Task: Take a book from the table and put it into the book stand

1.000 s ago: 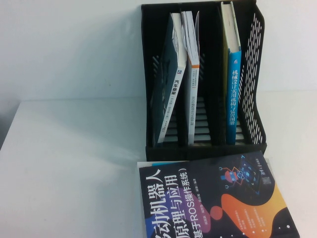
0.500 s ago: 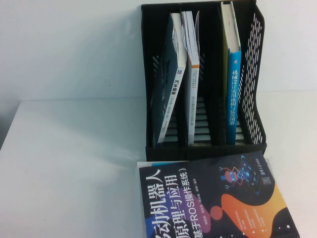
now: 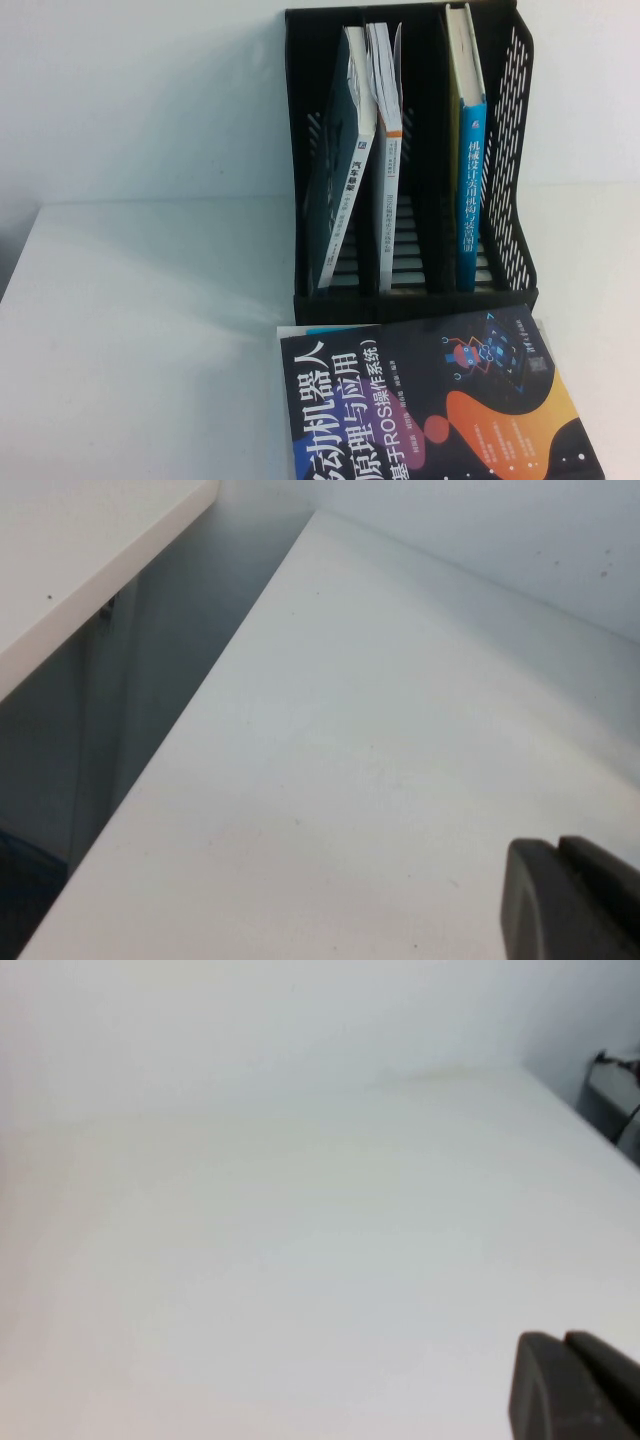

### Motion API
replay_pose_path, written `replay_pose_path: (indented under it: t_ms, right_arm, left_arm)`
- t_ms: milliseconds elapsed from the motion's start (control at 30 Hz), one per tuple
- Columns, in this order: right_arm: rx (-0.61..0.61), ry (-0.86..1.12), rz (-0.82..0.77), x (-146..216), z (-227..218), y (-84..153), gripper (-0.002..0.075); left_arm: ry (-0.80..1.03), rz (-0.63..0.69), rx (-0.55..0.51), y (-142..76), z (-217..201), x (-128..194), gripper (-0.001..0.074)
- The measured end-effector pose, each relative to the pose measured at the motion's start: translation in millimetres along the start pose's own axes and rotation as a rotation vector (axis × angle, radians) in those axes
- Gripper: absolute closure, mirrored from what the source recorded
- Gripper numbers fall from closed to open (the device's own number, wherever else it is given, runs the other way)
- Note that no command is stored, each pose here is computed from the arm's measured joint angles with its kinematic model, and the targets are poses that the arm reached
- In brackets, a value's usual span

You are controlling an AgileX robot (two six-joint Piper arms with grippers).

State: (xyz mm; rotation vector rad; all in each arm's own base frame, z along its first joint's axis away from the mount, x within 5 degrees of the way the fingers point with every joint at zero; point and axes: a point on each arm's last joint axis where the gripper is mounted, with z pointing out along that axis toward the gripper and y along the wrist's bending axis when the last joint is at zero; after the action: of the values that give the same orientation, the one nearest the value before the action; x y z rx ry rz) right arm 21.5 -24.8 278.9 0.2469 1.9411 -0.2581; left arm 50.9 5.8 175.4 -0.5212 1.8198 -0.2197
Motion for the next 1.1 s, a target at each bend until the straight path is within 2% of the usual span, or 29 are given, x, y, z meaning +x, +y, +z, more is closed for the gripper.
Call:
replay_pose_path:
  t_ms: [67,167,300,467,667,900,1100]
  right_arm:
    - [0.018,-0.097,0.062,2,3,2,0.0729]
    - [-0.021,-0.229,0.123,12,14,8,0.0729]
    - [-0.065,-0.183,0.175,49,40,17,0.0729]
    - [-0.065,-0.063,0.162,88,61,22,0.0729]
    - [-0.078,-0.056,0.052,90,62,23,0.0729]
    - [-0.173,-0.046,-0.043,91,61,32,0.0729]
    - [-0.199,-0.043,-0.054,92,60,34,0.0729]
  left_arm:
    - [0.000,0.000,0.000,0,0,0,0.0737]
    - [0.000,0.000,0.000,0,0,0,0.0737]
    - [0.001,0.000,-0.001,0,0,0,0.0737]
    - [0.001,0.000,-0.001,0,0,0,0.0737]
    - [0.001,0.000,-0.001,0,0,0,0.0737]
    - [0.001,0.000,-0.001,0,0,0,0.0737]
    - [0.001,0.000,-0.001,0,0,0,0.0737]
